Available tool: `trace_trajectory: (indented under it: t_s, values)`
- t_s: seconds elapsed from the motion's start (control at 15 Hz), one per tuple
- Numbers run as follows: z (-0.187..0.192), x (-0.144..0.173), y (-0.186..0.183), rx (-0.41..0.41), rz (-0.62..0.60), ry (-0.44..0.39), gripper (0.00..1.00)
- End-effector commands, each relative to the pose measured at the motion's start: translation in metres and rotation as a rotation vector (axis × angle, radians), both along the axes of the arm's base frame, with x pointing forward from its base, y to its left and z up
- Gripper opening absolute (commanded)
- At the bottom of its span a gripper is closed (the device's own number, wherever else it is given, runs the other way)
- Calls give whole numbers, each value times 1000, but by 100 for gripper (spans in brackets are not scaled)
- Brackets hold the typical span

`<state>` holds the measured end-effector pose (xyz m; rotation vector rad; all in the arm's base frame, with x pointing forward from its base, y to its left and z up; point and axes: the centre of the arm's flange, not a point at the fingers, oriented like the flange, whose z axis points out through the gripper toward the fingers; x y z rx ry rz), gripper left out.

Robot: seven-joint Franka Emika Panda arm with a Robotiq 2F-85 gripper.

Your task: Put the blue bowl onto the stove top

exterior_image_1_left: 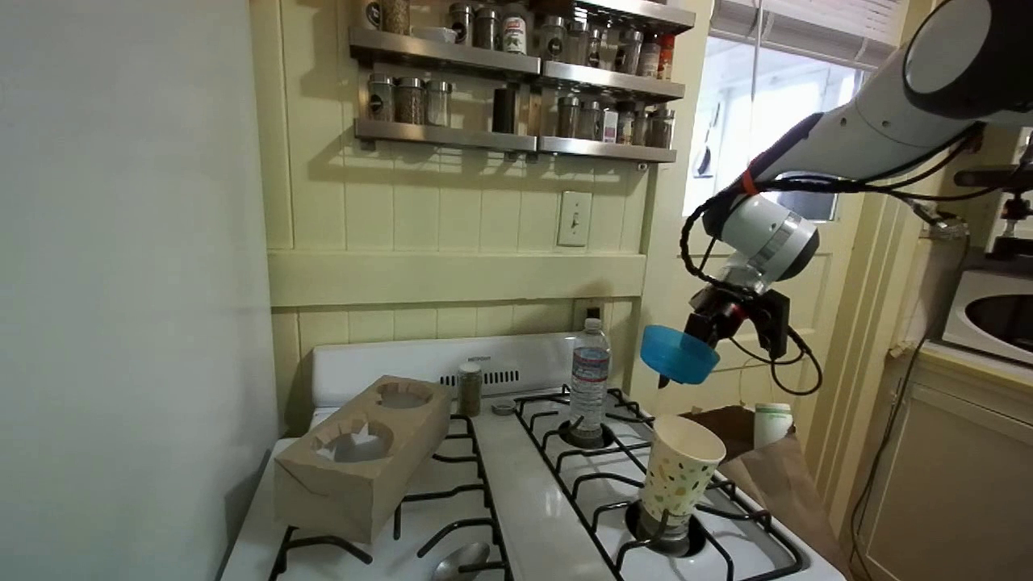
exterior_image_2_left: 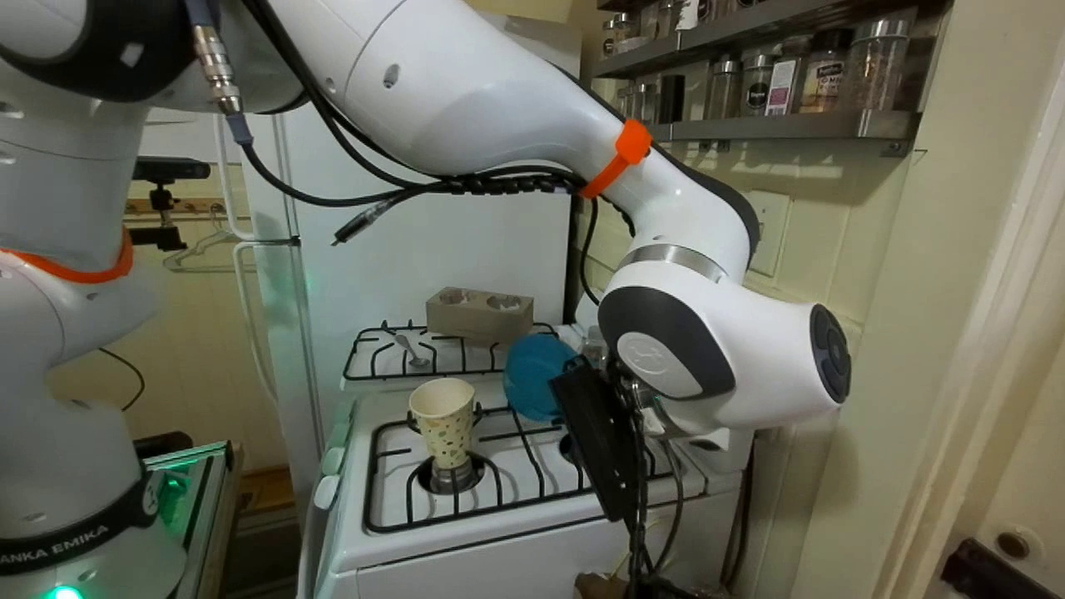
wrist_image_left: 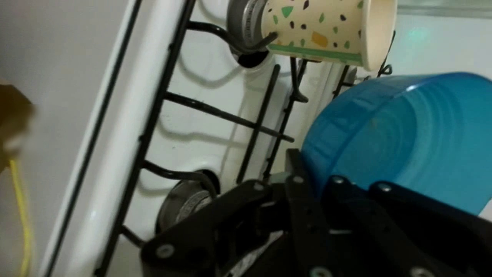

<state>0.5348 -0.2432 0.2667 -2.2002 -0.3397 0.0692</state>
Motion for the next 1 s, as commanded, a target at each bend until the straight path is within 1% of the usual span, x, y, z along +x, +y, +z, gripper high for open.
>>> trace_trajectory:
  t_s: [0.0,0.13,0.2,0.27,0.33,0.4,0.47,0.6,0.67,0.8,0.93]
  values:
    - [7,-14,33,85,176,-63,1]
    - [6,-13,44,128,285,-75,1]
    - [7,-15,48,117,308,-76,1]
    - [10,-18,51,97,306,-77,1]
    - [12,-20,56,50,294,-85,1]
    - [15,-23,60,27,294,-87,1]
    - [20,-27,64,-26,276,-86,1]
    - [25,-31,68,-102,240,-112,1]
    - [28,-32,72,-161,210,-128,1]
    - [31,-34,78,-236,133,-160,1]
    - [34,-35,82,-322,66,-171,1]
